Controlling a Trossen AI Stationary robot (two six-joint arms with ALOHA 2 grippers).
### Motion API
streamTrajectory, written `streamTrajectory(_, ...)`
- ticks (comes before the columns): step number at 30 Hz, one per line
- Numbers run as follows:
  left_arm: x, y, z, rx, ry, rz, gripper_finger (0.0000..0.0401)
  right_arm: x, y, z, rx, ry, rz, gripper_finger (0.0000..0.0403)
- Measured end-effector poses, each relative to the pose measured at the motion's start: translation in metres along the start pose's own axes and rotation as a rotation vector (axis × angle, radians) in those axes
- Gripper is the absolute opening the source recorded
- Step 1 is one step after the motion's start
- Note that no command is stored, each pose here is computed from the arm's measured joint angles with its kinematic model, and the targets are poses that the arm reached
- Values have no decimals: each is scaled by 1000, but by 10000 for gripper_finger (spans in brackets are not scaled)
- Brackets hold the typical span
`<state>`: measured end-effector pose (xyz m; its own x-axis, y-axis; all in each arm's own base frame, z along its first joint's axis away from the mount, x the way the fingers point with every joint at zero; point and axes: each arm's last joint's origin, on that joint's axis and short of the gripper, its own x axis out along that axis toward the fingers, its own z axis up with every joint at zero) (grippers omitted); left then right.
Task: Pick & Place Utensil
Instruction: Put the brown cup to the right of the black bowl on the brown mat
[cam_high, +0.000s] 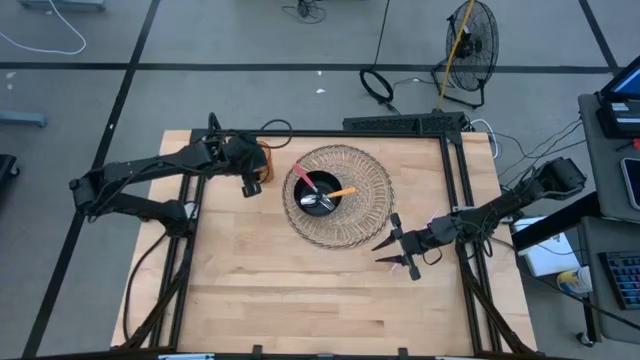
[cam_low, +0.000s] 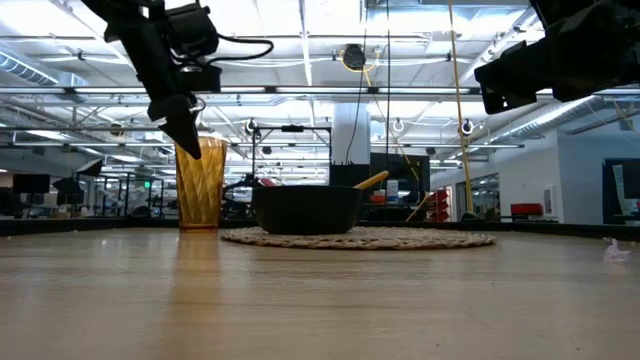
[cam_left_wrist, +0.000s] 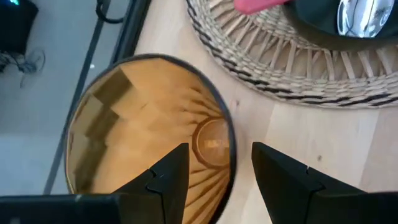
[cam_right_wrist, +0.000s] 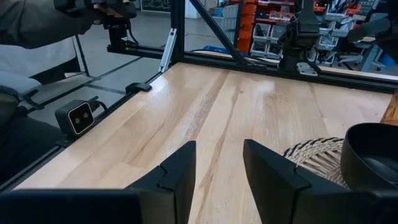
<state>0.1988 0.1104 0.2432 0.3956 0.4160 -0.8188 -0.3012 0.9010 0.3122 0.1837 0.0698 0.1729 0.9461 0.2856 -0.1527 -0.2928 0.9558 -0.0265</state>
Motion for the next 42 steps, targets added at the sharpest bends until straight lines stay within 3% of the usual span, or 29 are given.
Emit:
streamTrajectory(4, -1, 0, -1, -11, 5, 0, 150, 0, 0, 0, -1, 0, 0, 132)
streamTrajectory(14, 0, -1, -3, -17, 25, -12, 12, 0, 0, 0, -4, 0, -1, 132)
streamTrajectory(31, -10, -17, -5, -4, 49, -58, 16, 0, -2, -2, -6, 21, -54, 132)
streamTrajectory(42, -43, -37, -10, -8, -40, -111, 8, 0, -2, -2, -12, 17, -55, 132)
